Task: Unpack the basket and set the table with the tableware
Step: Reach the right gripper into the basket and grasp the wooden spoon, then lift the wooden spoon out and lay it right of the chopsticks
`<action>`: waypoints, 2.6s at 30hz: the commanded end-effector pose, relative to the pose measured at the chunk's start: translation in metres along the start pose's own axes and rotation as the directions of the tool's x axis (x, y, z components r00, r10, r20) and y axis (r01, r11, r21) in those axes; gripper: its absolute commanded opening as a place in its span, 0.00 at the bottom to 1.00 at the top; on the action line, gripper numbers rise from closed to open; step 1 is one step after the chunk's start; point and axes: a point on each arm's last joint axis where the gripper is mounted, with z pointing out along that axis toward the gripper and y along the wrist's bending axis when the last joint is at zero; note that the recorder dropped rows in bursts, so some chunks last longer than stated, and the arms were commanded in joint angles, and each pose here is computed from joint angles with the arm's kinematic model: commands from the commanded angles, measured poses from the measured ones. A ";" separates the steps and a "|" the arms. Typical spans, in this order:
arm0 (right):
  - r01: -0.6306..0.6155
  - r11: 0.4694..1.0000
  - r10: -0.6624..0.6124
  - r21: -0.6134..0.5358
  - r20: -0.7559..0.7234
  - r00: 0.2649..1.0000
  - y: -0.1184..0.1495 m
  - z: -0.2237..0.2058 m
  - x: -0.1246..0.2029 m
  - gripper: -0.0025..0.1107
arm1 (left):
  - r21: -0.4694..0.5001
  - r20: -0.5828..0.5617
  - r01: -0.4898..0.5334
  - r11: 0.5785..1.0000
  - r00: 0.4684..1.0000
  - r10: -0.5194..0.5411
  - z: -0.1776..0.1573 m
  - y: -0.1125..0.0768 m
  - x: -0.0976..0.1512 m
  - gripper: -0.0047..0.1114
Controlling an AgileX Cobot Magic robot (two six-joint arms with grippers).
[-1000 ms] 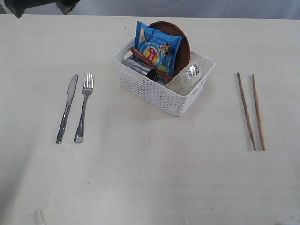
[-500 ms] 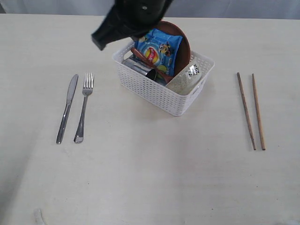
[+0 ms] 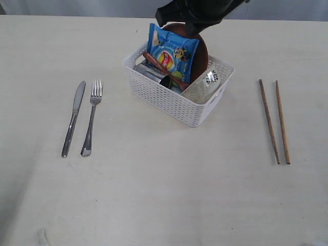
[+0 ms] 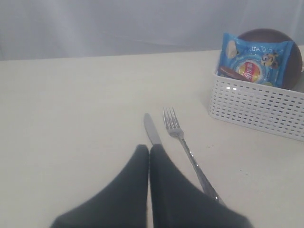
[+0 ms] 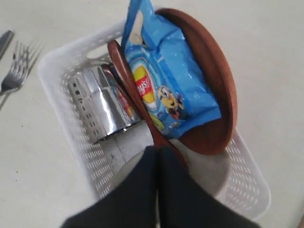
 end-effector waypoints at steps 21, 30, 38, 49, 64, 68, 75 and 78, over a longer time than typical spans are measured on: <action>0.204 0.966 -0.220 -0.160 -0.085 0.972 0.015 0.126 -0.044 0.21 | 0.006 0.002 0.002 1.000 1.000 -0.002 0.000 0.000 0.001 0.04; 0.172 0.972 -0.194 -0.162 -0.129 0.972 0.015 0.151 -0.035 0.43 | 0.006 0.002 0.002 1.000 1.000 -0.002 0.000 0.000 0.001 0.04; 0.124 0.981 -0.141 -0.148 -0.109 0.984 0.015 0.171 -0.033 0.43 | 0.006 0.002 0.000 1.000 1.000 0.000 0.000 0.000 0.001 0.04; 0.128 0.977 -0.154 -0.170 -0.147 0.977 0.026 0.183 -0.025 0.35 | 0.006 0.002 0.000 1.000 1.000 0.000 0.000 0.000 0.001 0.04; 0.171 0.968 -0.204 -0.181 -0.180 0.962 0.045 0.191 -0.017 0.11 | 0.006 0.002 0.000 1.000 1.000 0.000 0.000 0.000 0.001 0.04; 0.175 0.968 -0.205 -0.181 -0.159 0.966 0.044 0.175 -0.024 0.02 | 0.006 0.002 0.000 1.000 1.000 0.000 0.000 0.000 0.001 0.04; 0.183 0.966 -0.201 -0.182 -0.087 0.976 0.045 0.128 -0.041 0.02 | 0.006 0.002 0.002 1.000 1.000 -0.002 0.000 0.000 0.001 0.04; 0.190 0.966 -0.200 -0.178 -0.045 0.979 0.044 0.105 -0.049 0.02 | 0.005 0.002 0.000 1.000 1.000 0.000 0.000 0.000 0.001 0.04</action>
